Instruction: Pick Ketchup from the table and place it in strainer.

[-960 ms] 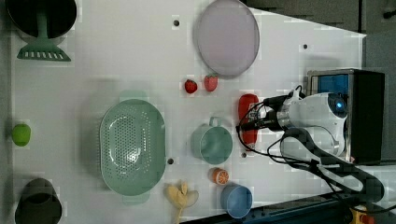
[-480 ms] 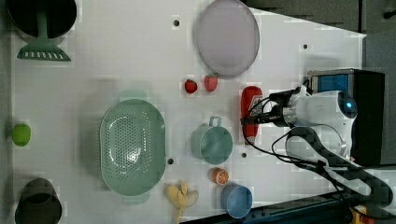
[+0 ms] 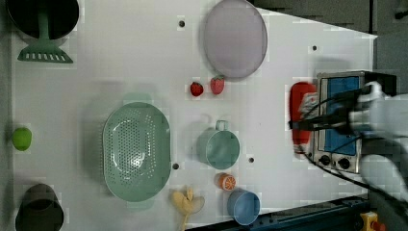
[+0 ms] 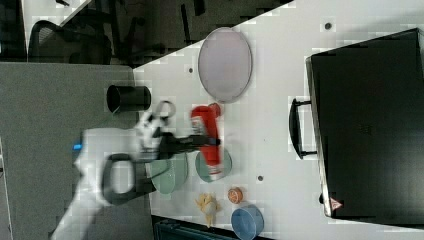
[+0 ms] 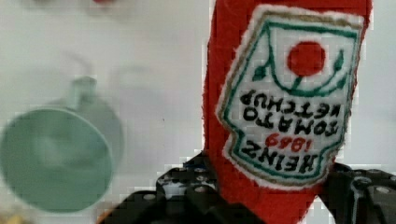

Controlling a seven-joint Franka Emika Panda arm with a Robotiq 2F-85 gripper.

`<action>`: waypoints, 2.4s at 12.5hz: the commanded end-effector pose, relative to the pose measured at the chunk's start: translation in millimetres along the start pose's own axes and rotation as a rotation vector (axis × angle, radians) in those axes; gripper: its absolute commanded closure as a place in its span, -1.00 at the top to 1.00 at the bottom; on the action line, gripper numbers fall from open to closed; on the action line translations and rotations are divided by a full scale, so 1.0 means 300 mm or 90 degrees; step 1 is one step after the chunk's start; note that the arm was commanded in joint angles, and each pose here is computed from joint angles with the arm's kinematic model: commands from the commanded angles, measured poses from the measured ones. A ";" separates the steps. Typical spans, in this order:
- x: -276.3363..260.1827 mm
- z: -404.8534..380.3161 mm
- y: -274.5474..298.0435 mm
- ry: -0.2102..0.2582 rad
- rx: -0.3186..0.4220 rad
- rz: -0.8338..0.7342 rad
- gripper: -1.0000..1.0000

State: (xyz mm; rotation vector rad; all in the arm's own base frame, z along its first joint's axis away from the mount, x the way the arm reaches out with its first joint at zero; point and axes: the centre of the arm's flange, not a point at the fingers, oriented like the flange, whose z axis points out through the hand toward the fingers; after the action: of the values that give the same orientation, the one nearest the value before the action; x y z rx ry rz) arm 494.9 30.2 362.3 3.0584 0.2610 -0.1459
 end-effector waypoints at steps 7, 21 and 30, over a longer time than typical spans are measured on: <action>0.004 -0.239 -0.720 0.024 0.076 0.097 0.26; 0.112 0.262 -1.262 0.042 0.285 0.200 1.00; 0.020 -0.431 -0.906 0.004 0.093 0.337 1.00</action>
State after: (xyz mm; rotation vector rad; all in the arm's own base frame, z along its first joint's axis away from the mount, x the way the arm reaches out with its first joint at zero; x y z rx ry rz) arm 446.4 338.4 480.0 3.1874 -0.4066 -0.0809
